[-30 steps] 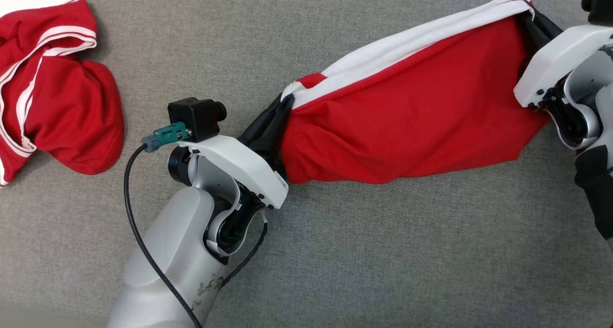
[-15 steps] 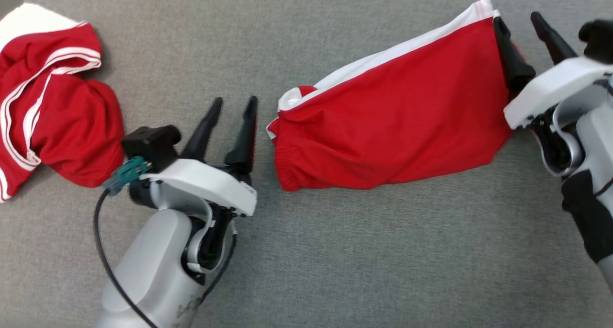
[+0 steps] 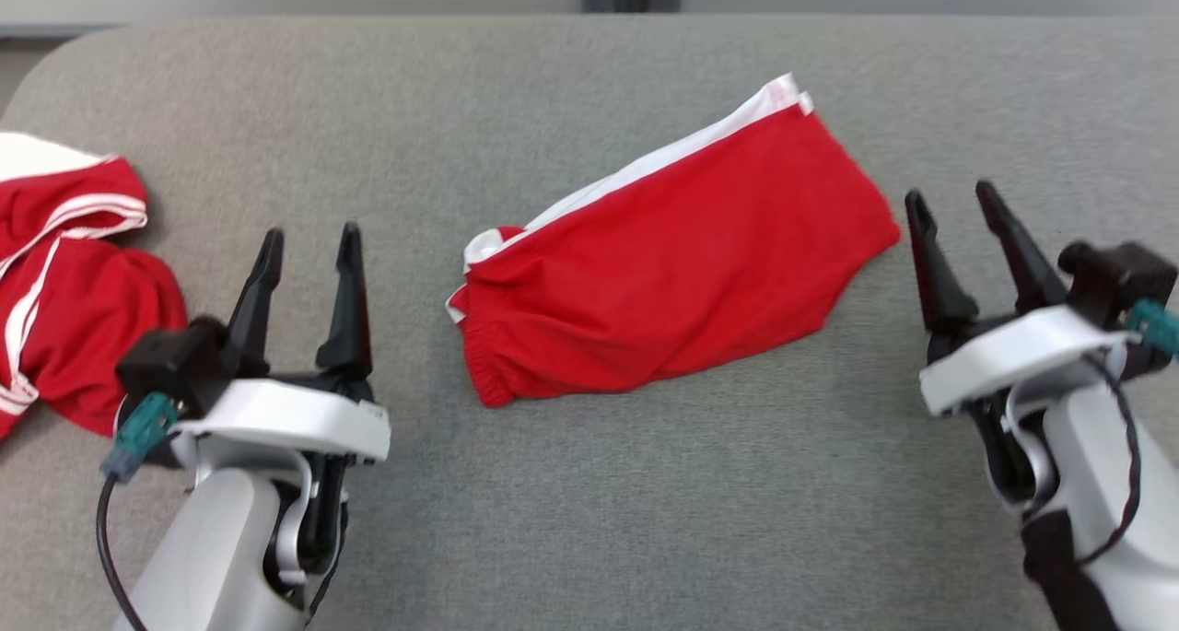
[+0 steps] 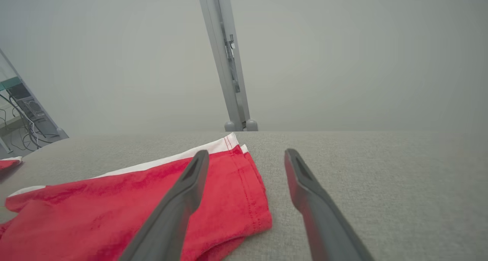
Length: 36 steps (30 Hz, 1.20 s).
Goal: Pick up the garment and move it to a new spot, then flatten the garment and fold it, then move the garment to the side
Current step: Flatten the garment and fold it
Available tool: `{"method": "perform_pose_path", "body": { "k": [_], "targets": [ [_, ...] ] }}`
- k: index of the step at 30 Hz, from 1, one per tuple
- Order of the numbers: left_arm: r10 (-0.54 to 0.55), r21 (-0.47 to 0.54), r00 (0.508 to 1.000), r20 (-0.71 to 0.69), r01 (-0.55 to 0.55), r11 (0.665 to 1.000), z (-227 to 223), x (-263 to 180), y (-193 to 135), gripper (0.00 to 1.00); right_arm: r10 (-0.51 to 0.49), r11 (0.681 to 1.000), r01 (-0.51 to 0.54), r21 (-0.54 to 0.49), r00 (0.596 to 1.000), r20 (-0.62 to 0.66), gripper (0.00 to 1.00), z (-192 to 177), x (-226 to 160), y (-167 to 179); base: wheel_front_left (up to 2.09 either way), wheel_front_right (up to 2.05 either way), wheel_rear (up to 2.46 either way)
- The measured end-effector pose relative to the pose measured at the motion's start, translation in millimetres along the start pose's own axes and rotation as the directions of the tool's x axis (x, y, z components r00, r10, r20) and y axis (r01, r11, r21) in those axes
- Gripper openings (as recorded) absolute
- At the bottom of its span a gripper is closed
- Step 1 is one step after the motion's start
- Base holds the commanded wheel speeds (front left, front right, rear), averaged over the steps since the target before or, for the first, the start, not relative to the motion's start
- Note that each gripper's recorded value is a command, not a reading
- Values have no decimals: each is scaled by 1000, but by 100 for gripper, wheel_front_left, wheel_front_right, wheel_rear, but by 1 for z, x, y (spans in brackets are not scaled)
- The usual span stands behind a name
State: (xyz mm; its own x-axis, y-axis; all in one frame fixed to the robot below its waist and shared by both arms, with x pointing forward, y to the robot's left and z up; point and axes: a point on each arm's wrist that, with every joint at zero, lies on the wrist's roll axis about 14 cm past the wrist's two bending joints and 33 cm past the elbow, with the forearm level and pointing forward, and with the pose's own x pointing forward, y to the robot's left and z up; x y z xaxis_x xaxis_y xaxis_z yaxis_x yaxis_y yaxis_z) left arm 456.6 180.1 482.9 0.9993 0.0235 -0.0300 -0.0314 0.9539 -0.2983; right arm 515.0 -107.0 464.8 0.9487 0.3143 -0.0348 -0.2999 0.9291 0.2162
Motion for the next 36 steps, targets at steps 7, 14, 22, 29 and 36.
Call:
{"method": "perform_pose_path", "body": {
  "k": [7,14,22,29,36],
  "targets": [
    [-13,82,1000,-9,14,997,-3,-24,-1,100,-61,998,62,-27,997,44,100,9,-55,1,0,0,0],
    [-19,142,999,-31,23,990,-8,-50,-4,100,-99,994,100,-31,995,33,100,14,-89,6,0,0,0],
    [-17,146,998,-66,26,989,-13,-69,-8,100,-108,994,109,-27,994,32,100,22,-102,11,0,0,0],
    [-26,144,998,-59,34,989,-8,-68,-10,100,-110,994,110,-27,994,16,100,22,-95,8,0,0,0],
    [-41,139,998,-43,46,989,-3,-59,-12,100,-102,993,97,-60,991,-84,100,0,-55,-9,0,0,0]
  ]
}}
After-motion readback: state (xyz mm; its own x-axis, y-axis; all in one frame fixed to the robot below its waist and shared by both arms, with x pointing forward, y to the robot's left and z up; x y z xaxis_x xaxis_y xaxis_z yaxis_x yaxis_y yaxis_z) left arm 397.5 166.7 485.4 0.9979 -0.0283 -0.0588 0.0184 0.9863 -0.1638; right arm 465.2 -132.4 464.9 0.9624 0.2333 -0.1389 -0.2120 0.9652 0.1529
